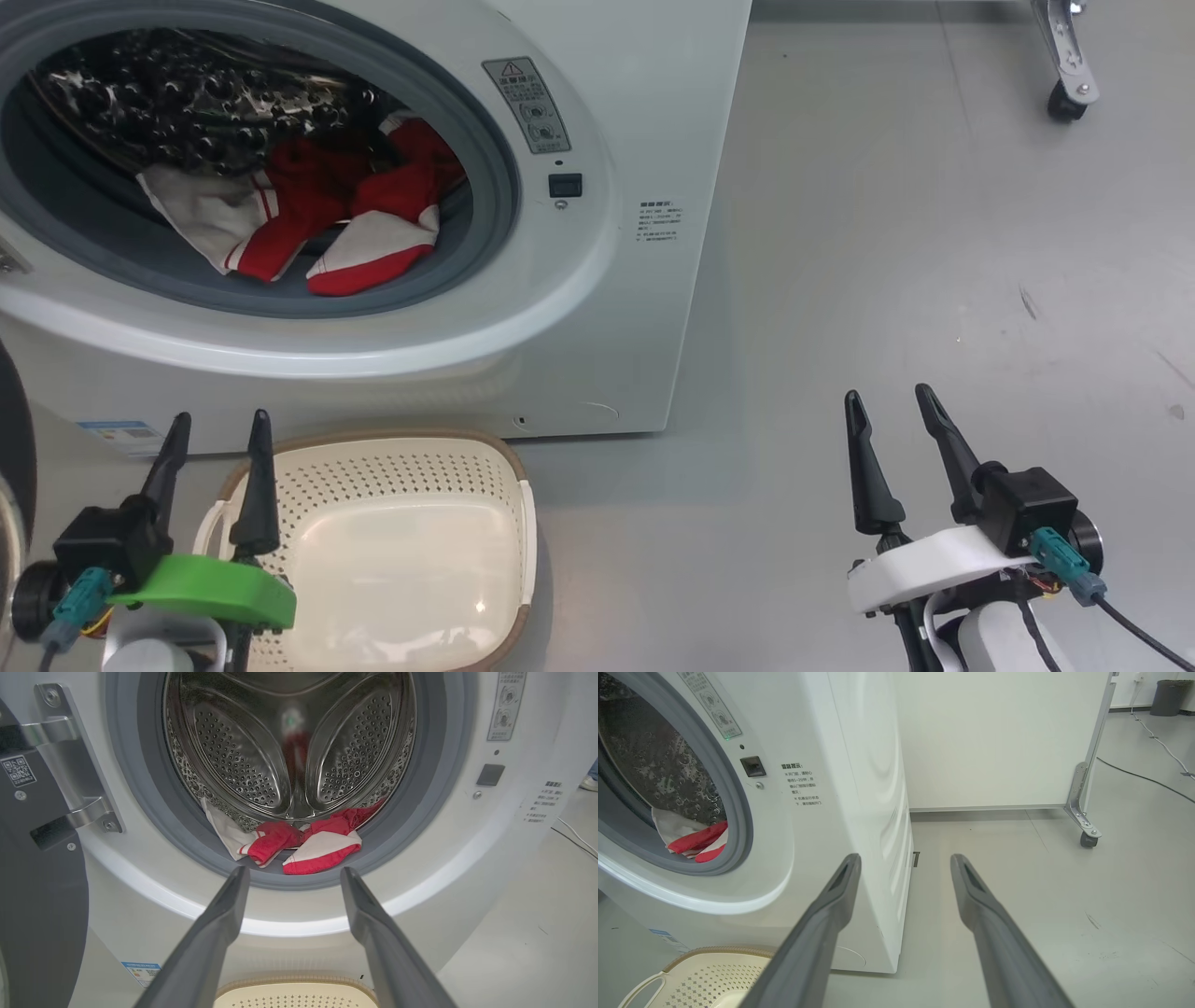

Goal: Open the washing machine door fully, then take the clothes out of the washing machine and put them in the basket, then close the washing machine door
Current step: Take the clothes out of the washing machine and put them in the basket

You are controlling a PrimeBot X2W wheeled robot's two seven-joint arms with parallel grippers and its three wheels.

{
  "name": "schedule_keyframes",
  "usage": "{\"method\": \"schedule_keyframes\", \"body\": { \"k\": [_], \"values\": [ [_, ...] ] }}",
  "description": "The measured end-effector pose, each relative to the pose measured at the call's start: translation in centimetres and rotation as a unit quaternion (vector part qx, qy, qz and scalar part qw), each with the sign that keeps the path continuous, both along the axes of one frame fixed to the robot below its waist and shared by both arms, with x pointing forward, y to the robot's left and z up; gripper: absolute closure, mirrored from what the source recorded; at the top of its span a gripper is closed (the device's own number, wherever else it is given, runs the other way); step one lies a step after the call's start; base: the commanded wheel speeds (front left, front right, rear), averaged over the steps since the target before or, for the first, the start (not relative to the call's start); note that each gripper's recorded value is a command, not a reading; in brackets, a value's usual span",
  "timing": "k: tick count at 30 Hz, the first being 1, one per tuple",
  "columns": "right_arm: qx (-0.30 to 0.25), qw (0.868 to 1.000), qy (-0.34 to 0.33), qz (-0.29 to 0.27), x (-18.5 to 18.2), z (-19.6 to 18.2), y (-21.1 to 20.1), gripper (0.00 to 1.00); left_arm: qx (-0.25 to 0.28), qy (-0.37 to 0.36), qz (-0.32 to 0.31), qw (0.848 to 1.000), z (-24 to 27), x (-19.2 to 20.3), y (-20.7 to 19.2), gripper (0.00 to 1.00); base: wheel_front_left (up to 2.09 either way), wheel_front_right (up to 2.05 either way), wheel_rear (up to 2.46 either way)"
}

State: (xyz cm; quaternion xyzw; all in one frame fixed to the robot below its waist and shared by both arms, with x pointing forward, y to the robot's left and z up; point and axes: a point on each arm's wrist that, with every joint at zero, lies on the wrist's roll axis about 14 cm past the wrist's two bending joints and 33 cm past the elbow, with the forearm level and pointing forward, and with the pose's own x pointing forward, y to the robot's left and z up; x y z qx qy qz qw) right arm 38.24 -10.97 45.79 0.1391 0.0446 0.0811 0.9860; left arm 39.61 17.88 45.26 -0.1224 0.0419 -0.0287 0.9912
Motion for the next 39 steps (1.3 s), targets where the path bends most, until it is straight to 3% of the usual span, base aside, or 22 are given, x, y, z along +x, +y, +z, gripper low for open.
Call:
{"method": "schedule_keyframes", "body": {
  "k": [15, 24, 39],
  "values": [
    [-0.005, 0.999, 0.035, -0.023, 1.6, -2.6, -1.3, 0.00, 0.056, 0.028, -0.045, 0.997, -2.1, 8.3, -0.5, 0.00, 0.00, 0.00, 0.00],
    [-0.009, 0.998, 0.053, -0.045, 2.0, -3.9, -2.7, 0.00, 0.097, 0.095, -0.040, 0.990, -5.7, 13.0, 0.4, 0.00, 0.00, 0.00, 0.00],
    [-0.019, 0.994, 0.073, -0.079, 2.9, -5.4, -4.7, 0.00, 0.187, 0.161, -0.078, 0.966, -9.9, 18.4, -0.7, 0.00, 0.00, 0.00, 0.00]
  ]
}}
